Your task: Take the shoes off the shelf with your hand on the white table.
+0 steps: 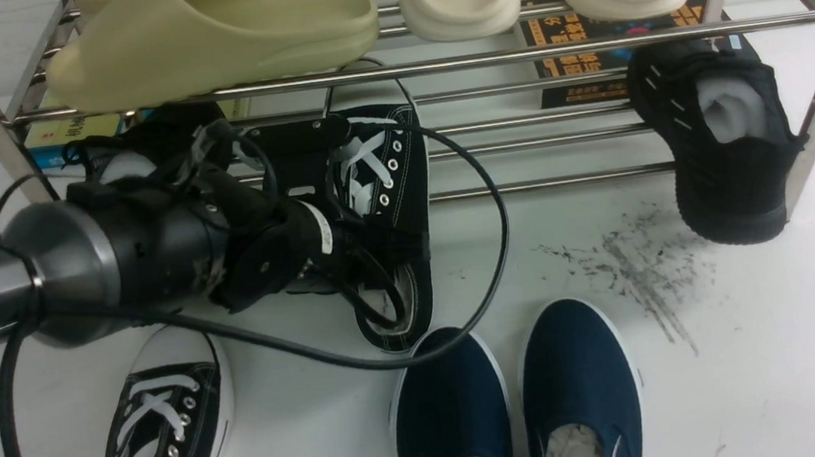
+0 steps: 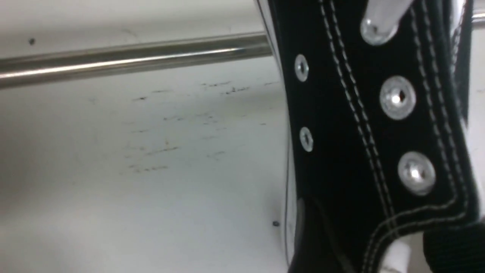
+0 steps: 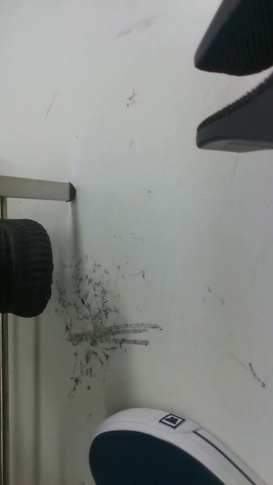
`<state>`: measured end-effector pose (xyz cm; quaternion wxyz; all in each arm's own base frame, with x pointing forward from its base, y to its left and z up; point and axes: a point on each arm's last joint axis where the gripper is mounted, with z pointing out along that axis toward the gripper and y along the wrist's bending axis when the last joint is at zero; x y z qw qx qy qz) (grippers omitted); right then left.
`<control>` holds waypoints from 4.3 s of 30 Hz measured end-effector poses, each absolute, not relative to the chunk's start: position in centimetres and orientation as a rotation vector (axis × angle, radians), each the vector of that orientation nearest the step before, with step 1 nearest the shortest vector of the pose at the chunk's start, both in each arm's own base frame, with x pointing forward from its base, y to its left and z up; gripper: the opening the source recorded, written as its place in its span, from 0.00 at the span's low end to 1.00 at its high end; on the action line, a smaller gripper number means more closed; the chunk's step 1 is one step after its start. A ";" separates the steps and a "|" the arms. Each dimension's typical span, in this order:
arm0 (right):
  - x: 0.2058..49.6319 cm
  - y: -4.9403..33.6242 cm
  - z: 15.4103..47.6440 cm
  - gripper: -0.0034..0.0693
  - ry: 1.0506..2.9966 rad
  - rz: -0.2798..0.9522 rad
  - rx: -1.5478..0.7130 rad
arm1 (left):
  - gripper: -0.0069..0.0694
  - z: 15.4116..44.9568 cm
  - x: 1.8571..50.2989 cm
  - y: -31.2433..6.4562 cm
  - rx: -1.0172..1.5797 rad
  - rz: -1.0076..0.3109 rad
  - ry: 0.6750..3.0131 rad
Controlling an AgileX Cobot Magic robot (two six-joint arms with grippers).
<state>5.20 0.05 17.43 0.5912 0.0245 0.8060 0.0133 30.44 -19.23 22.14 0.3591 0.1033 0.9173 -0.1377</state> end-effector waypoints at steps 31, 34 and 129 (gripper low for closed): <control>5.2 0.1 17.4 0.37 1.875 0.031 0.057 | 0.12 26.8 27.5 -16.3 0.148 -0.264 2.427; 5.2 0.1 17.4 0.37 1.875 0.031 0.057 | 0.12 28.4 26.4 -15.4 0.123 -0.262 2.422; 5.2 0.1 17.4 0.37 1.875 0.031 0.057 | 0.40 32.9 19.1 -9.6 -0.143 -0.009 2.644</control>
